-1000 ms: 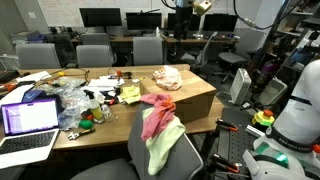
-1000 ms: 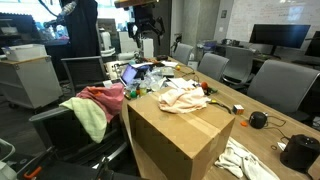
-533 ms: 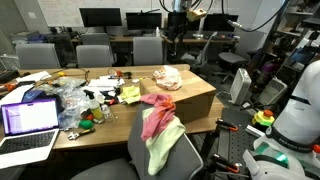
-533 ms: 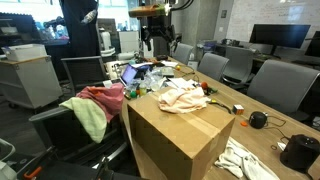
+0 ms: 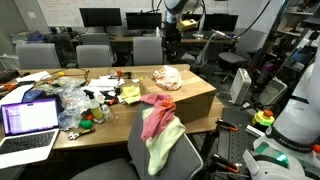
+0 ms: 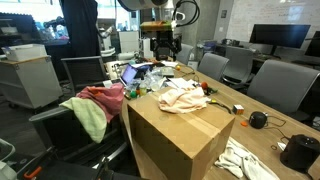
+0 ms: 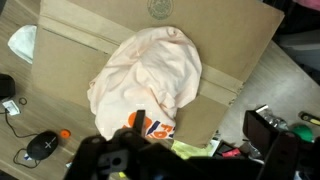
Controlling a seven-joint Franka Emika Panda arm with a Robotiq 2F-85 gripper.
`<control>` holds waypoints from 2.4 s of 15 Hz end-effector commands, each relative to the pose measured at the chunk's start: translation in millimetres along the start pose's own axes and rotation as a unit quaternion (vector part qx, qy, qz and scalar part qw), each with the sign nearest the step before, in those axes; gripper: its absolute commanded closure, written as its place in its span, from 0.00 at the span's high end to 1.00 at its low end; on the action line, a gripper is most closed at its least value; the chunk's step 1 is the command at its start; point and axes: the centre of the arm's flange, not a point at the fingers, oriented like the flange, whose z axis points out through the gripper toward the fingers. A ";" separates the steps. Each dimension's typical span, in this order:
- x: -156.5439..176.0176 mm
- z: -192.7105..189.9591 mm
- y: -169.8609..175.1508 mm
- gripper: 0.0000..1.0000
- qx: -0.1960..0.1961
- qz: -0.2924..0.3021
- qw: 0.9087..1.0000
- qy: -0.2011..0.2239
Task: Put the green towel, the pink shirt and the peach shirt on the backrest of the chair respectively
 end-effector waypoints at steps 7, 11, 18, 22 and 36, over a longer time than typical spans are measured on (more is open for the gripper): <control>51.3 75.4 36.9 1.00 0.043 0.049 0.997 -0.044; 61.9 104.8 41.8 1.00 0.066 0.058 0.994 -0.057; 64.0 170.8 39.5 1.00 0.093 0.068 0.987 -0.108; 49.9 205.2 41.4 1.00 0.111 0.078 0.981 -0.139; 33.1 223.0 57.3 0.48 0.145 0.091 0.974 -0.151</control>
